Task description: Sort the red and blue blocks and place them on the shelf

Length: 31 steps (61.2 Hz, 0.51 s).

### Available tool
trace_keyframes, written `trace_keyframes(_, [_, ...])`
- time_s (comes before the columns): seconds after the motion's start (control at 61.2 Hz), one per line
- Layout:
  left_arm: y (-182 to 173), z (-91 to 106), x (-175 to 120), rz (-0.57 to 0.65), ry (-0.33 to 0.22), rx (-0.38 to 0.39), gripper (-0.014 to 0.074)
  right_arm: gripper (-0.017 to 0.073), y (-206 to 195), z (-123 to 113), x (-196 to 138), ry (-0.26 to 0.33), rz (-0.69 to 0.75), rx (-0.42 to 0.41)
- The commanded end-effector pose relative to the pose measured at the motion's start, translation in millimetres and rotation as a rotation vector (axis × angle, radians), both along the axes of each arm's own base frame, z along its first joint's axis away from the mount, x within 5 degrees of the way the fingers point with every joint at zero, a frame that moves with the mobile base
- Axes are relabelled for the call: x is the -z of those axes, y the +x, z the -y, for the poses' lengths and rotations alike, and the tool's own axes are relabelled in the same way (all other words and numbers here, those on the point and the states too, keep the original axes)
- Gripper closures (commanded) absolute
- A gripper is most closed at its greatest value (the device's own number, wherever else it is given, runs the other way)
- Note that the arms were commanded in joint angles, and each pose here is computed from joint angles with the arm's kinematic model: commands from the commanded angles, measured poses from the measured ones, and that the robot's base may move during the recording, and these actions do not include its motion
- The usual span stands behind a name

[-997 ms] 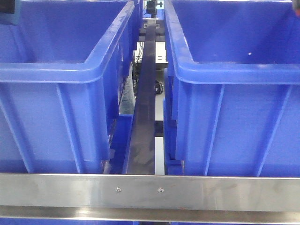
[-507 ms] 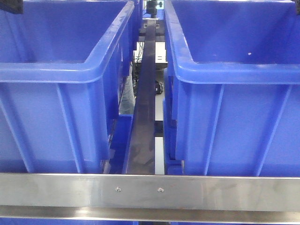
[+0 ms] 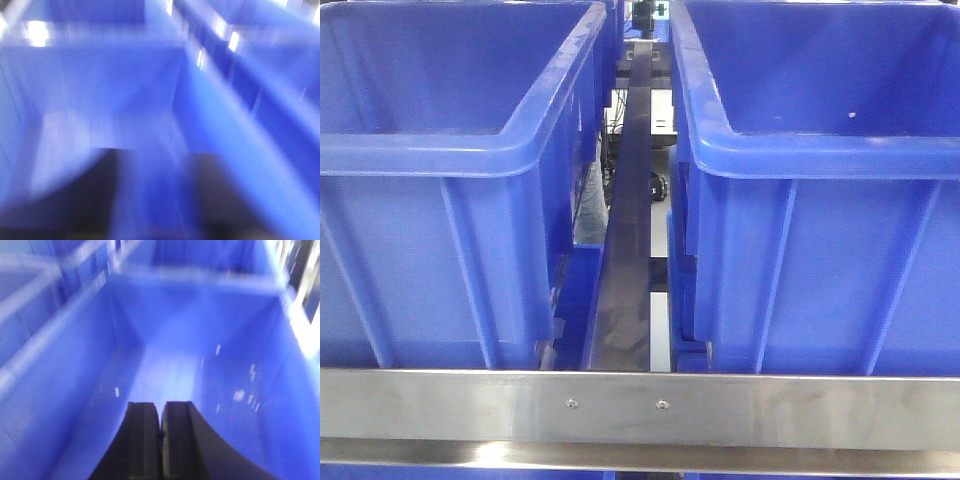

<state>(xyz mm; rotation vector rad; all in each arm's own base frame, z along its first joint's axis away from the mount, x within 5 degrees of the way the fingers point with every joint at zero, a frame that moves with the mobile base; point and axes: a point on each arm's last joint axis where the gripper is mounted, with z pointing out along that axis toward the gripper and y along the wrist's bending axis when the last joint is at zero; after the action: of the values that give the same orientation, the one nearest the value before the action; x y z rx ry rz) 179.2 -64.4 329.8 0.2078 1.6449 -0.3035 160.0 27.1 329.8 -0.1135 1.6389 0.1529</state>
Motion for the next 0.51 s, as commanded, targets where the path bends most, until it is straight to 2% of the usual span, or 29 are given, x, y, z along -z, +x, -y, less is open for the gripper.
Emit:
trace_keyframes(0.0, [-9.4,-4.6,-28.9,0.155,-0.062,-0.018,0.0447,0.0491,-11.1,2.2,-26.8,0.024,0.157,0.000])
trace_keyframes(0.18, [-13.7,-6.5,-33.2,0.182,-0.072,-0.021,0.0470,0.0491,-18.4,3.2,-34.2,0.036,0.219,-0.002])
trace_keyframes(0.409, [-15.8,-7.5,-34.3,0.185,-0.073,-0.021,0.0471,0.0491,-18.0,3.4,-31.1,0.036,0.185,0.001])
trace_keyframes(0.49, [-17.1,-13.7,-34.4,0.187,-0.069,-0.051,0.0471,0.0491,-17.7,3.5,-28.5,0.032,0.159,0.002])
